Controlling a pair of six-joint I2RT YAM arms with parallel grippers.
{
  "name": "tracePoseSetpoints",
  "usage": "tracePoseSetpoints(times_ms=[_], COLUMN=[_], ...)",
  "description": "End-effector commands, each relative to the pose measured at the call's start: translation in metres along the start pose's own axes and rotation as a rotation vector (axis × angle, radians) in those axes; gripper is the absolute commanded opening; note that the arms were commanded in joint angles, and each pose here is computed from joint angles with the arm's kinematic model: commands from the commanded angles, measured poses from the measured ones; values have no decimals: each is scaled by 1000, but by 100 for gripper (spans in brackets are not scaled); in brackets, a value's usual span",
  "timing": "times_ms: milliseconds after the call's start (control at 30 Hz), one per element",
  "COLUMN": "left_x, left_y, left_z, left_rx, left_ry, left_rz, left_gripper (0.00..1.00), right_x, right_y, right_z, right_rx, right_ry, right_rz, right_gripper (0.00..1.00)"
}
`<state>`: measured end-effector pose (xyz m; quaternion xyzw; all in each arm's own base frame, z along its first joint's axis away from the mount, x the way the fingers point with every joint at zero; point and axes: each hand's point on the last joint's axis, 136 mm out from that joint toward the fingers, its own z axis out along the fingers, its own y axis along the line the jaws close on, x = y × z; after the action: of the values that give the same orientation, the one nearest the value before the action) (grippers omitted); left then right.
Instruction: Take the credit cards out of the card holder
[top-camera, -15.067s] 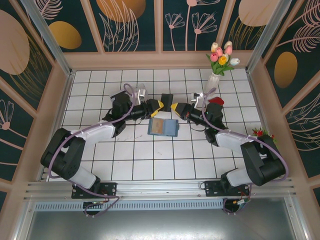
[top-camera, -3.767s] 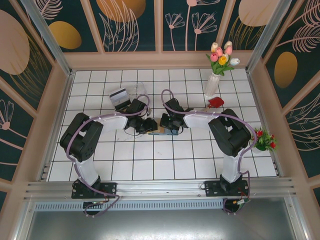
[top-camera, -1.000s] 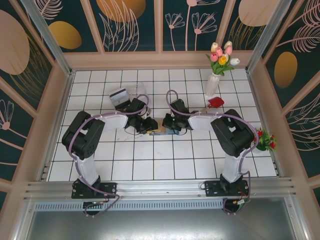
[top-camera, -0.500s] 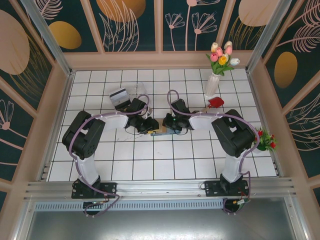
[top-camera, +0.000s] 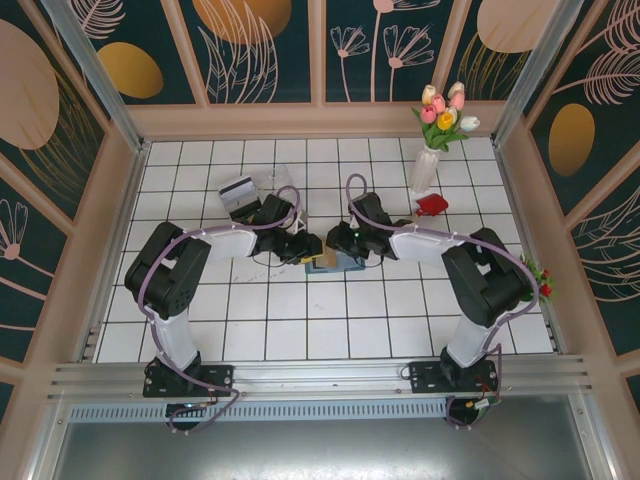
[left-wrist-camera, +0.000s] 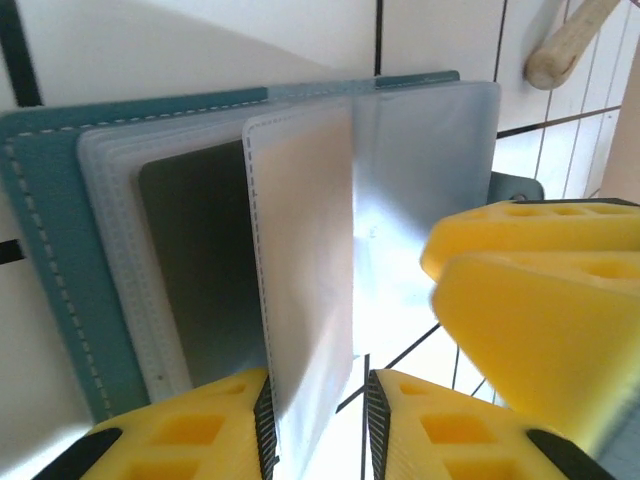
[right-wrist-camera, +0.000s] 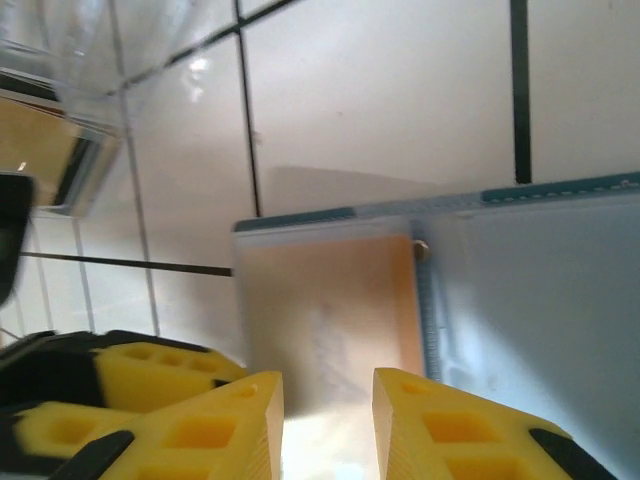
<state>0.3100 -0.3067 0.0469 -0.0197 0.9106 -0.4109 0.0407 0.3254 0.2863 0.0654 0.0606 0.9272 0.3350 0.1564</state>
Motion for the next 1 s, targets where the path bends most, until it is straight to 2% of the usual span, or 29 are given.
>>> tracePoseSetpoints(times_ms=[0,100,333,400,600,767,967], left_x=[5,4,0,0,-1,-8,-12], left_y=[-9,-16,-29,-35,-52,-52,-52], left_z=[3,1,0,3,21,30,27], left_rx=[57,82,124,128,134,121,96], left_ry=[20,20,6,8,22,10,-11], left_rz=[5,15,21,31,63,52,75], left_gripper=[33,33,33,34,35,42,56], right_x=[-7,-14,-24,-21,-29,-27,-27], right_y=[12,9,-3,-7,-34,-43,-44], right_z=[-18,-30,-63,-69,-86,-91,-96], right_rx=[-38,-21,13,22,53,81,86], right_ry=[-24,-69,-187,-205,-255,-264,-274], right_rz=[22,39,71,82,153,170,171], right_gripper=[32,33,46,51,55,57,57])
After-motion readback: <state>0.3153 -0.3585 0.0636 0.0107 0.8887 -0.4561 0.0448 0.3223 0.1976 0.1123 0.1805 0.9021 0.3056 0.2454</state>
